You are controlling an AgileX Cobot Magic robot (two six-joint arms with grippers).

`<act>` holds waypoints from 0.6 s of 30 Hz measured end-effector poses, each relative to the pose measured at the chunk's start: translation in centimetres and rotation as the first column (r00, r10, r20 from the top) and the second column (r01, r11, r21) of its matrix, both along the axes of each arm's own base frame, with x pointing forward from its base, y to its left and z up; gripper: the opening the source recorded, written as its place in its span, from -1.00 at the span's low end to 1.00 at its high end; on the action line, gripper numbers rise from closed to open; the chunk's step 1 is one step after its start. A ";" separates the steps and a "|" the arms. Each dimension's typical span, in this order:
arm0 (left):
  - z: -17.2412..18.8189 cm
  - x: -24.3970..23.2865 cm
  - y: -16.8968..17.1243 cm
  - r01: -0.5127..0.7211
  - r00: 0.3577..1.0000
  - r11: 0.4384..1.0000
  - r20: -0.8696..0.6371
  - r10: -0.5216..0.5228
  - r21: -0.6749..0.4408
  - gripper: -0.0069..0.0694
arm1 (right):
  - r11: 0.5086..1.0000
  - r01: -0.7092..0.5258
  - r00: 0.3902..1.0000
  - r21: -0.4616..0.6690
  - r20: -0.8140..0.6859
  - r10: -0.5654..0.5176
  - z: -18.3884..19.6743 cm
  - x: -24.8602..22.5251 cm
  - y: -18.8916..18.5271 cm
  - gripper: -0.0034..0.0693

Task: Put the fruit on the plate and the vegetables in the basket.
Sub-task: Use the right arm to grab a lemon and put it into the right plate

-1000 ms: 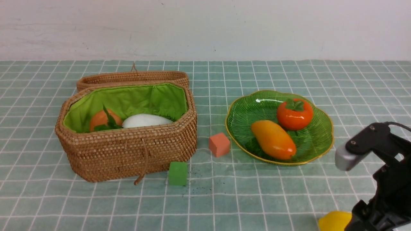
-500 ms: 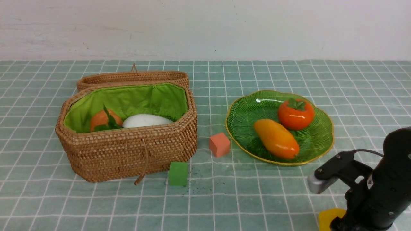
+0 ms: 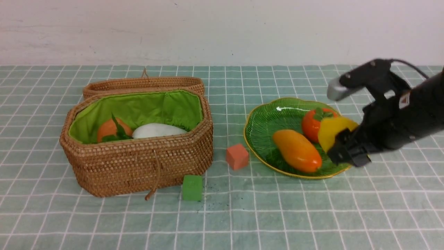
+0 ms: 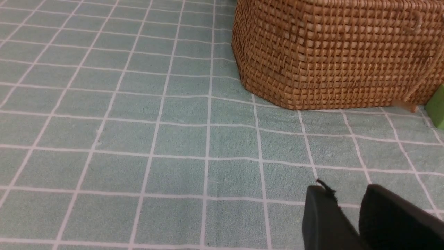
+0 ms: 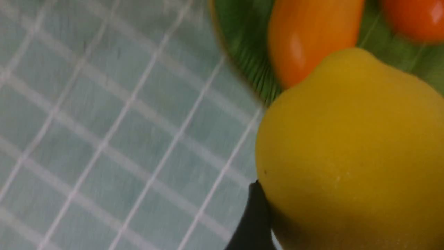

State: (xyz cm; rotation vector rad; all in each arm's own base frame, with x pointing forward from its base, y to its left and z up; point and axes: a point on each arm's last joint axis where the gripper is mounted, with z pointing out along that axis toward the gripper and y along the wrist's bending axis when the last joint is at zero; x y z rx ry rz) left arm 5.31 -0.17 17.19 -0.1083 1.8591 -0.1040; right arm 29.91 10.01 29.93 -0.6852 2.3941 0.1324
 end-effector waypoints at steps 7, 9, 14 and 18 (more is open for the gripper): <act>0.0 0.0 0.0 0.000 1.000 1.000 0.000 0.000 0.000 -0.39 | 0.984 0.178 0.984 0.022 -0.005 -0.178 -5.4 6.6 -1.1 0.70; 0.0 0.0 0.0 0.000 1.000 1.000 0.000 0.000 0.000 -0.39 | 0.977 0.212 0.976 0.017 -0.050 -0.211 -6.9 7.2 -1.5 0.70; 0.0 0.0 0.0 0.000 1.000 1.000 0.000 0.000 0.000 -0.39 | 0.969 0.247 0.967 0.020 -0.070 -0.245 -8.5 8.0 -2.0 0.70; 0.0 0.0 0.0 0.000 1.000 1.000 0.000 0.000 0.000 -0.39 | 0.967 0.253 0.967 0.038 -0.050 -0.251 -8.2 8.2 -2.0 0.73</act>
